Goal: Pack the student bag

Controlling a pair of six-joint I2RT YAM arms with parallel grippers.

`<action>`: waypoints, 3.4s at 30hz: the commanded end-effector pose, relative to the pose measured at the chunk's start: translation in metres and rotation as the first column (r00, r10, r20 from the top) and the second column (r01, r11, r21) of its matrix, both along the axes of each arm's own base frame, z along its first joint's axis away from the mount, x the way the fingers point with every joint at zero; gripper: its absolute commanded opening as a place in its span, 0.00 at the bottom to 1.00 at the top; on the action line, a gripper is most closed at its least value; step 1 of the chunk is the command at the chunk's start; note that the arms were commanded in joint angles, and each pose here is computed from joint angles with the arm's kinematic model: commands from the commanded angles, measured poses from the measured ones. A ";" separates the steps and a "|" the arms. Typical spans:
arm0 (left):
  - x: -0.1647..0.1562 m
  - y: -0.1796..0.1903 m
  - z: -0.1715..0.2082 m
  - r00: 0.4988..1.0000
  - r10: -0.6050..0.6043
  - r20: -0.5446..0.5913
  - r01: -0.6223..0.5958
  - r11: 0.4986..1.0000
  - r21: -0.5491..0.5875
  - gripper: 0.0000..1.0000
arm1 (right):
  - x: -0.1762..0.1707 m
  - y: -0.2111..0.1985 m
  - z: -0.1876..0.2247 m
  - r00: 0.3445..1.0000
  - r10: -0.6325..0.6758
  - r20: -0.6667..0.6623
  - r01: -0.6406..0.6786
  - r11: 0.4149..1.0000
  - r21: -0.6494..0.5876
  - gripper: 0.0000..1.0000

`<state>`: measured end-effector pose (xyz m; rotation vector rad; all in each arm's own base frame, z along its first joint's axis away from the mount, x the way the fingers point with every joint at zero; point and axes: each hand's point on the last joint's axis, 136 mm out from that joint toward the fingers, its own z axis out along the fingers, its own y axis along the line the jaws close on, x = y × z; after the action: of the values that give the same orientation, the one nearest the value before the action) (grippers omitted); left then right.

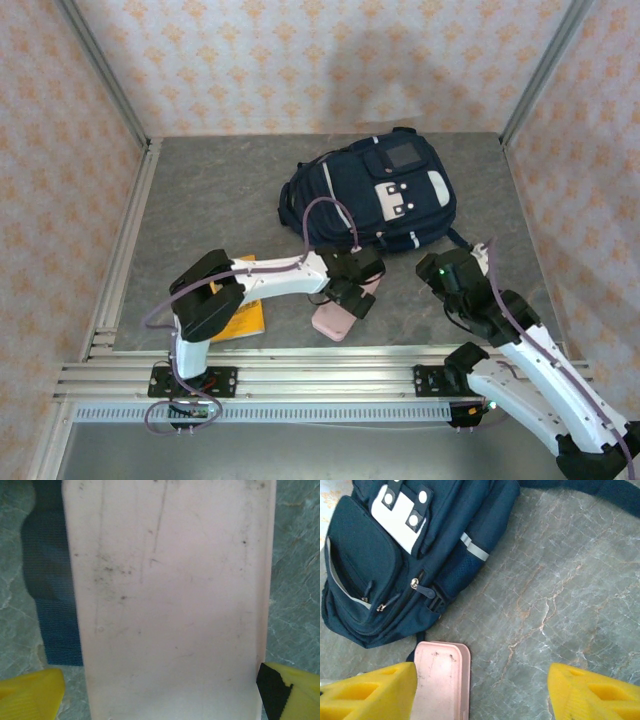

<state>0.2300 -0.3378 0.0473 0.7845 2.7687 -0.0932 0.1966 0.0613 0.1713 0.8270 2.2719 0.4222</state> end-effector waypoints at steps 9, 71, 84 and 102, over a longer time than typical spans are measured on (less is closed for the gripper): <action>-0.008 -0.008 -0.024 0.998 -0.037 -0.047 0.039 0.998 0.054 1.00 | -0.002 0.004 -0.021 0.999 0.029 -0.040 -0.029 0.999 -0.013 0.69; -0.026 0.016 0.146 0.937 -0.184 0.298 0.267 0.926 -0.267 0.83 | 0.022 0.171 0.057 0.778 0.550 0.304 -0.616 0.571 0.543 0.39; -0.020 0.020 0.150 0.946 -0.125 0.298 0.212 0.936 -0.280 0.96 | 0.027 0.160 0.054 0.814 0.492 0.309 -0.577 0.623 0.528 0.30; 0.022 0.076 0.196 0.914 0.405 -0.024 -0.316 0.673 -0.668 1.00 | 0.050 0.106 0.069 0.877 0.275 0.394 -0.443 0.782 0.439 0.25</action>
<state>0.2367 -0.2838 0.2276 0.3763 2.4267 -0.7751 0.2380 0.1823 0.2285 0.4947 2.1161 1.3809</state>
